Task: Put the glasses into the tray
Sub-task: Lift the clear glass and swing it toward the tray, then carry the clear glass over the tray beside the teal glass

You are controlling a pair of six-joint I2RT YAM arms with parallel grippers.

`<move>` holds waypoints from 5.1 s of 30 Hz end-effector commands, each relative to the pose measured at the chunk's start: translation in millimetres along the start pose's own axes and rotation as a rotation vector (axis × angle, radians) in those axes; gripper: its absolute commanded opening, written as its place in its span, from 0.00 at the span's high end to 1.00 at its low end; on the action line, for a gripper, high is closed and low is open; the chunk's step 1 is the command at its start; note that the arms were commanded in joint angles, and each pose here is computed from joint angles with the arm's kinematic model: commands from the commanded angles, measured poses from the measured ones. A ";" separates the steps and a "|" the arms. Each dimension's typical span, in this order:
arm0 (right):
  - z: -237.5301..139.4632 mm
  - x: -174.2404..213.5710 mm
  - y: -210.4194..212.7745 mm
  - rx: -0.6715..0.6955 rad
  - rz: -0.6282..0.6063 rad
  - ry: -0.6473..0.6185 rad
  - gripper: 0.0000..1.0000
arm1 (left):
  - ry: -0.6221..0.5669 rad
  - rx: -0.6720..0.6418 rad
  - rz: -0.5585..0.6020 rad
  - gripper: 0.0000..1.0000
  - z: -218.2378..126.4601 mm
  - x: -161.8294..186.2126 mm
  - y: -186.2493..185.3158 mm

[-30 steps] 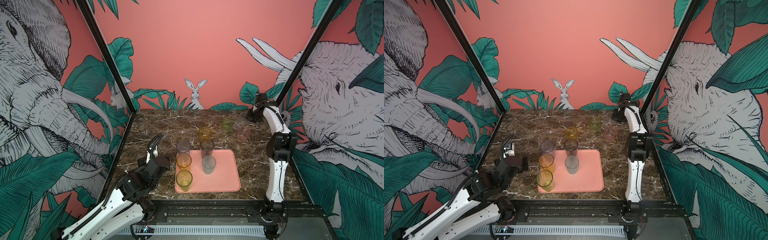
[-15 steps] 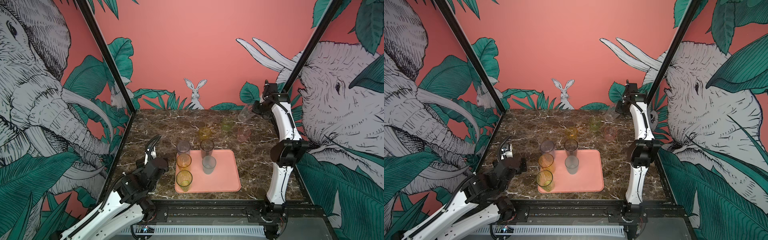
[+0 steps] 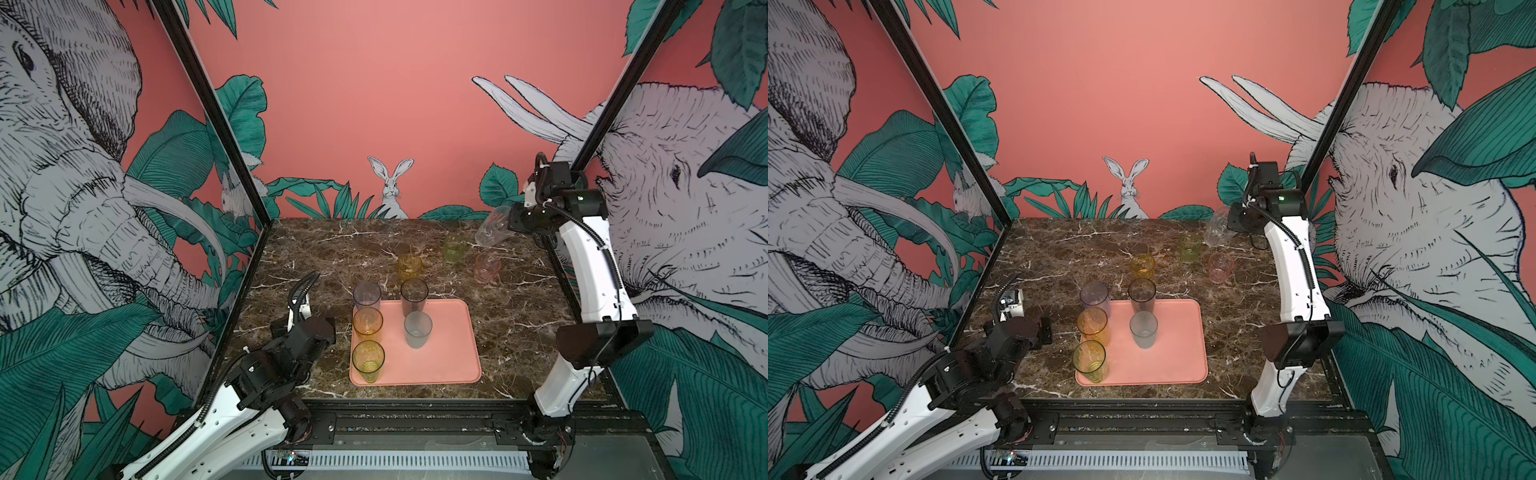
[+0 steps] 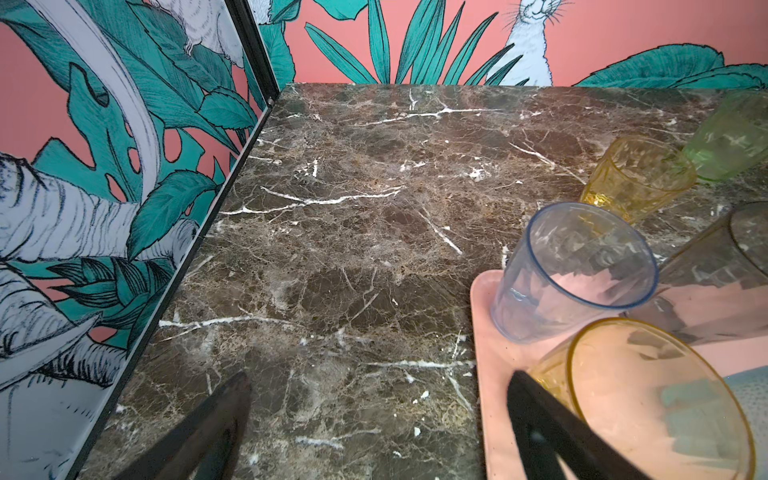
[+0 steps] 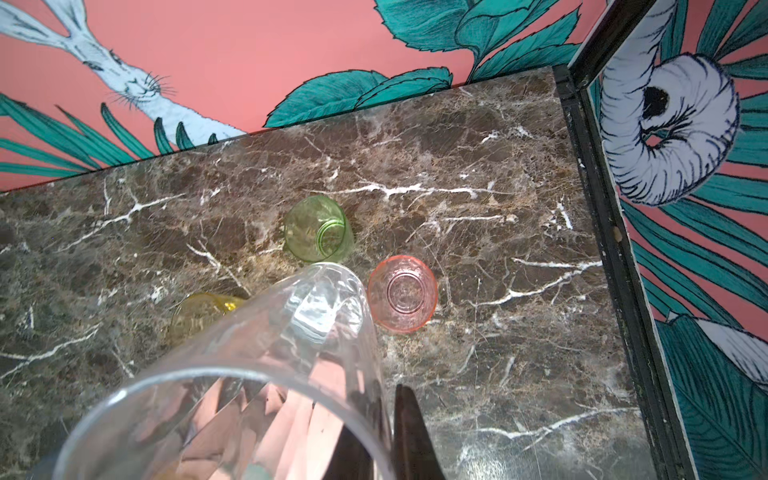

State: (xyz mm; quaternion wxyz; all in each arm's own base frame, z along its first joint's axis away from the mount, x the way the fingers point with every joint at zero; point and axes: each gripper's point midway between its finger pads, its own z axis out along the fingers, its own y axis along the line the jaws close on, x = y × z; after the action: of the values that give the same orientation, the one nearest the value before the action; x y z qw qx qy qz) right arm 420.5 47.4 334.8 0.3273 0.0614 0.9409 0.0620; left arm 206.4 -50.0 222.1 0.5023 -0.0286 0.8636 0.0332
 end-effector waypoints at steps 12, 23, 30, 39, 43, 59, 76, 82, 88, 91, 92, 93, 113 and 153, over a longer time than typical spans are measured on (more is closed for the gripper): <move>-46.4 75.3 20.2 -0.027 -0.116 0.045 1.00 | 0.002 -0.008 -0.016 0.03 0.7 3.0 3.0; -61.0 137.2 25.3 -0.022 -0.176 0.105 1.00 | -0.001 0.011 -0.028 0.03 -0.5 -0.3 -0.8; -74.9 170.0 37.6 -0.082 -0.218 0.103 1.00 | 0.006 -0.005 -0.005 0.03 2.0 3.5 0.9; -78.9 203.4 50.8 -0.120 -0.275 0.117 1.00 | 0.017 0.004 -0.007 0.03 2.8 7.2 -0.9; -71.0 225.7 58.6 -0.139 -0.307 0.157 1.00 | 0.022 0.006 -0.010 0.03 3.2 8.6 -1.0; -38.9 289.1 43.9 -0.099 -0.408 0.245 1.00 | 0.037 0.016 -0.019 0.04 4.9 15.5 -2.2; -16.0 317.6 92.6 -0.194 -0.478 0.273 1.00 | 0.041 0.024 -0.044 0.03 3.9 21.9 1.1; -10.2 329.2 115.8 -0.231 -0.505 0.283 1.00 | 0.039 0.022 -0.042 0.03 4.1 21.9 1.4; -2.8 341.0 131.5 -0.230 -0.550 0.309 1.00 | 0.042 0.020 -0.039 0.03 5.6 22.2 -0.2; 1.4 344.5 135.5 -0.228 -0.559 0.317 1.00 | 0.044 0.021 -0.038 0.03 6.2 22.8 -0.9; 1.4 345.2 136.9 -0.232 -0.562 0.318 1.00 | 0.043 0.020 -0.038 0.03 6.2 22.5 -0.7; 2.1 345.6 137.7 -0.231 -0.565 0.318 1.00 | 0.043 0.021 -0.039 0.03 6.4 22.8 -0.9; 9.5 350.1 152.3 -0.246 -0.565 0.332 1.00 | 0.047 0.019 -0.031 0.03 10.4 23.9 -5.2; 14.4 344.6 167.5 -0.217 -0.573 0.348 0.80 | 0.034 0.011 -0.020 0.03 10.7 23.8 -2.6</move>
State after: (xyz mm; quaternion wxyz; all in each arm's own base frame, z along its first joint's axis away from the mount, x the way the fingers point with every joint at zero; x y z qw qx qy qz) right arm 173.1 264.1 135.7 0.1683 -0.2545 0.9492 0.0772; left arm 203.8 -56.1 198.1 0.4846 -0.0300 0.8741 0.0150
